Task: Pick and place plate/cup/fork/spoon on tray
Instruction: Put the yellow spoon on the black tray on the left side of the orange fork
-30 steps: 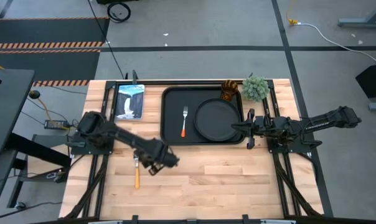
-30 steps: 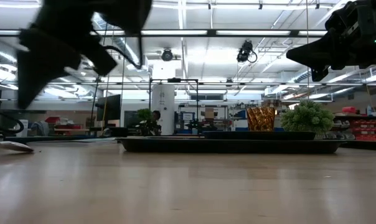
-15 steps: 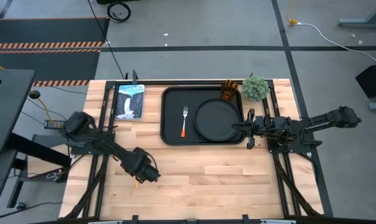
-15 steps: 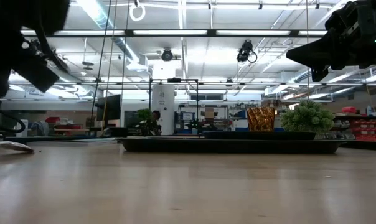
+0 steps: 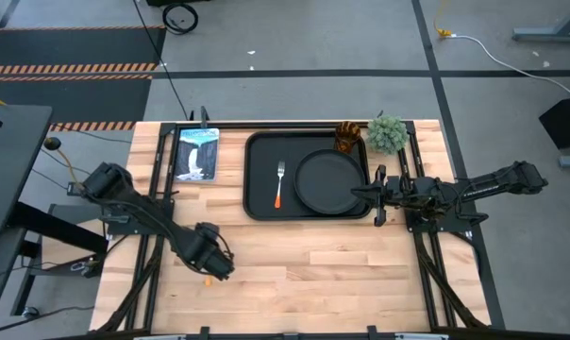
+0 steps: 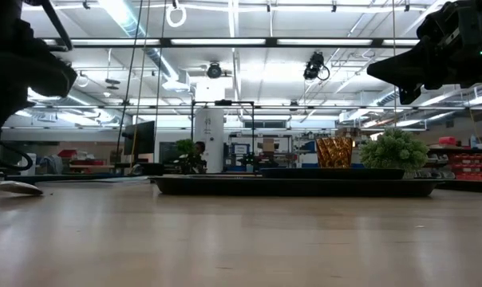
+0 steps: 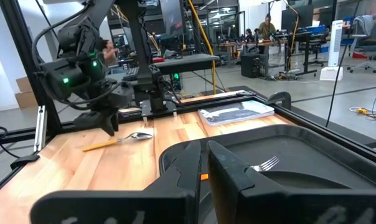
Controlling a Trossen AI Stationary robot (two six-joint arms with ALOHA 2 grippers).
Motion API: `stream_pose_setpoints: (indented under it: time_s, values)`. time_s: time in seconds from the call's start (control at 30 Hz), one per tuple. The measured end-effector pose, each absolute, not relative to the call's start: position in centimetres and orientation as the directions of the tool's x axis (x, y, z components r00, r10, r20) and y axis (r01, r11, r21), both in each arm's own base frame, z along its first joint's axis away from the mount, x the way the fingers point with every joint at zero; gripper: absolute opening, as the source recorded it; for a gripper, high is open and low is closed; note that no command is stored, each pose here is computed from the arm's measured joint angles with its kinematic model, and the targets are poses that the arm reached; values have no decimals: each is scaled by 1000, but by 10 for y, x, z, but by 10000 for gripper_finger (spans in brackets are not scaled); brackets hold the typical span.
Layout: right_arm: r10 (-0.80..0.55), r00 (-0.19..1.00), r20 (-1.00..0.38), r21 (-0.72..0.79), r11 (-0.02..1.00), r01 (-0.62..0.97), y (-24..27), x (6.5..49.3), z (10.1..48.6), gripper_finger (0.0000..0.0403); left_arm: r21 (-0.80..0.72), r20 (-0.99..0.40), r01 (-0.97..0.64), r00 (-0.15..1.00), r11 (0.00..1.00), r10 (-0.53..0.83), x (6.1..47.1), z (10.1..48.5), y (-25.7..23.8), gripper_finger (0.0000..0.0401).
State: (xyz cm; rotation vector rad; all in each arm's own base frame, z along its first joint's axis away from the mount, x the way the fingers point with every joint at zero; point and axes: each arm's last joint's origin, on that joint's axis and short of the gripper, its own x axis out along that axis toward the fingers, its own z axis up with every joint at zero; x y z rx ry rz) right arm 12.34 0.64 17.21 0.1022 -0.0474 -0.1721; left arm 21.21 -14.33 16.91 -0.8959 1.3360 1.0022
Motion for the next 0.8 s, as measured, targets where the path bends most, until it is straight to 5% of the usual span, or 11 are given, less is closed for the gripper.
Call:
stream_pose_setpoints:
  time_s: [0.13, 0.3, 0.8]
  values:
    - [-173, 984, 39, 106, 980, 168, 6, 123, 172, 34, 67, -996, -942, -43, 328, 78, 215, 161, -144, 173]
    - [-173, 984, 38, 106, 980, 168, 6, 123, 172, 34, 99, -994, -949, -78, 299, 79, 218, 154, -143, 195]
    - [-173, 984, 38, 105, 980, 168, 6, 123, 172, 34, 110, -994, -953, -111, 283, 12, 221, 132, -143, 100]
